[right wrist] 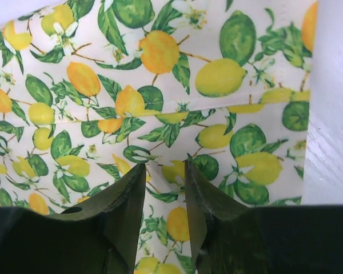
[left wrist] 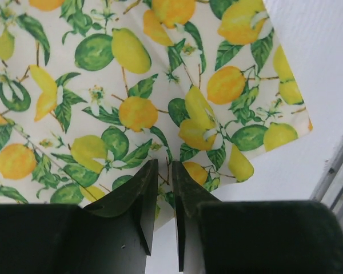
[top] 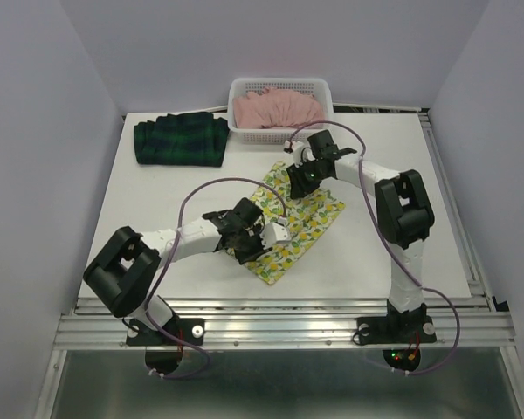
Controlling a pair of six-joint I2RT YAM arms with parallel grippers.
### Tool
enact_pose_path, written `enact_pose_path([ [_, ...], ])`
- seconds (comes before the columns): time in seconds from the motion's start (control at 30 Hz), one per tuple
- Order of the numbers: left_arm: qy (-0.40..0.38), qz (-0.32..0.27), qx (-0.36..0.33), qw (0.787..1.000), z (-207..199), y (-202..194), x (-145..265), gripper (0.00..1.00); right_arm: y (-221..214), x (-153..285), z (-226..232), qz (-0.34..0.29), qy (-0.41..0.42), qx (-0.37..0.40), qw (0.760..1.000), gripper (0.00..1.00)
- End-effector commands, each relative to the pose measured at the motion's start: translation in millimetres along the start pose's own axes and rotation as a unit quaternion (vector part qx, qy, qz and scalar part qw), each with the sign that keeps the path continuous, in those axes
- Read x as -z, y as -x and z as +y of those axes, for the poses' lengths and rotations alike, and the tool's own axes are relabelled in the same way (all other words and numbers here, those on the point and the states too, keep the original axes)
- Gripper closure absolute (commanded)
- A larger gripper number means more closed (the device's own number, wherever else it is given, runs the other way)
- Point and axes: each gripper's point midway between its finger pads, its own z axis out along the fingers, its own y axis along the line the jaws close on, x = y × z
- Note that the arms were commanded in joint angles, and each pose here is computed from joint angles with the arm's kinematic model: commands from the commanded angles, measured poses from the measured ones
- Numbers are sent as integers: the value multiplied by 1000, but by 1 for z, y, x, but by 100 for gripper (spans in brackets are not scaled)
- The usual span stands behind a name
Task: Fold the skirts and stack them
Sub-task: Fold the skirt
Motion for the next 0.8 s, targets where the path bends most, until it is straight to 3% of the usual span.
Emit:
enact_pose_path([
  [0.0,-24,-46,21,998,-11,45,16,72,74,32,-10,-94,-61,-11,994,59],
  [0.07,-22,-79,67,994,-5,79,25,71,93,71,-12,-135,-82,-38,987,59],
  [0.17,1,-128,89,988,13,121,42,68,86,128,-26,-184,-93,-124,971,59],
  [0.3,67,-192,155,967,44,164,59,67,42,166,-39,-206,-90,-220,949,59],
  [0.43,129,-185,182,957,79,185,46,67,-5,156,-32,-191,-95,-271,939,60],
  [0.57,118,-136,186,966,99,204,9,67,-51,133,-42,-169,-104,-334,922,62],
  [0.77,140,-114,171,969,116,211,-23,67,-84,109,-55,-158,-56,-437,883,64],
])
